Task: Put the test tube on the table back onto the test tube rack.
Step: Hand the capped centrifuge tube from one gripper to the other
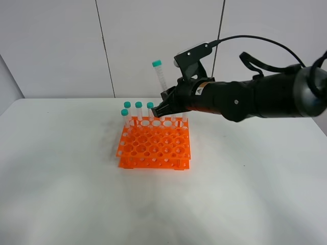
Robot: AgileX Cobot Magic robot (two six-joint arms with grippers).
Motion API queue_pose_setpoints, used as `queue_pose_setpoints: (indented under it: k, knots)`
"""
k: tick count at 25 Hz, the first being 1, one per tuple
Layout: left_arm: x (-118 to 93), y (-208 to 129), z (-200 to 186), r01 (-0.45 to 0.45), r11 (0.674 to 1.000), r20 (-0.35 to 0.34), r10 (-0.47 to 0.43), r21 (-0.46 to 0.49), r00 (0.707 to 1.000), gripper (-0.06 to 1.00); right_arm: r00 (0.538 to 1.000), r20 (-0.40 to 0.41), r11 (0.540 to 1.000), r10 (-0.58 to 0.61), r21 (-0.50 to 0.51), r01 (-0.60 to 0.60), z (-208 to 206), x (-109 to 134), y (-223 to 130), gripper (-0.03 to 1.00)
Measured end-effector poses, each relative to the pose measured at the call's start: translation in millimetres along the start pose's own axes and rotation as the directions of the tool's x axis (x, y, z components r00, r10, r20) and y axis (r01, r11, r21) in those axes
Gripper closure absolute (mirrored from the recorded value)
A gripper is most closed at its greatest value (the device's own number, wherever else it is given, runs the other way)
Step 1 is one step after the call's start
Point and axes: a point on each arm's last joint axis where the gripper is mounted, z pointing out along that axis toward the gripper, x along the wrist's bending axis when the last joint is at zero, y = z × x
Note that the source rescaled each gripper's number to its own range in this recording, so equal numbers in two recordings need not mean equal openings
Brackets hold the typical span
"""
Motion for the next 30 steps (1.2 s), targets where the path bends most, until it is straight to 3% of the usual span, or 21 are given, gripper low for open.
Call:
queue_pose_setpoints:
  k: [5,9,13,30]
  knots:
    - [0,0,0,0.0,1.0,0.0,0.0,0.0,1.0,-0.06,0.999,-0.029,0.993,0.032,-0.115,-0.035,-34,7,-11,0.94]
    - [0,0,0,0.0,1.0,0.0,0.0,0.0,1.0,-0.06,0.985,-0.152,0.976,0.08,-0.187,-0.108,-50,19,-21,0.94]
    - [0,0,0,0.0,1.0,0.0,0.0,0.0,1.0,-0.06,0.968,-0.228,0.978,0.103,-0.157,-0.14,-56,28,-34,0.94]
    - [0,0,0,0.001,1.0,0.002,-0.001,0.0,1.0,-0.06,0.96,-0.263,0.978,0.096,-0.156,-0.141,-81,34,-58,0.94]
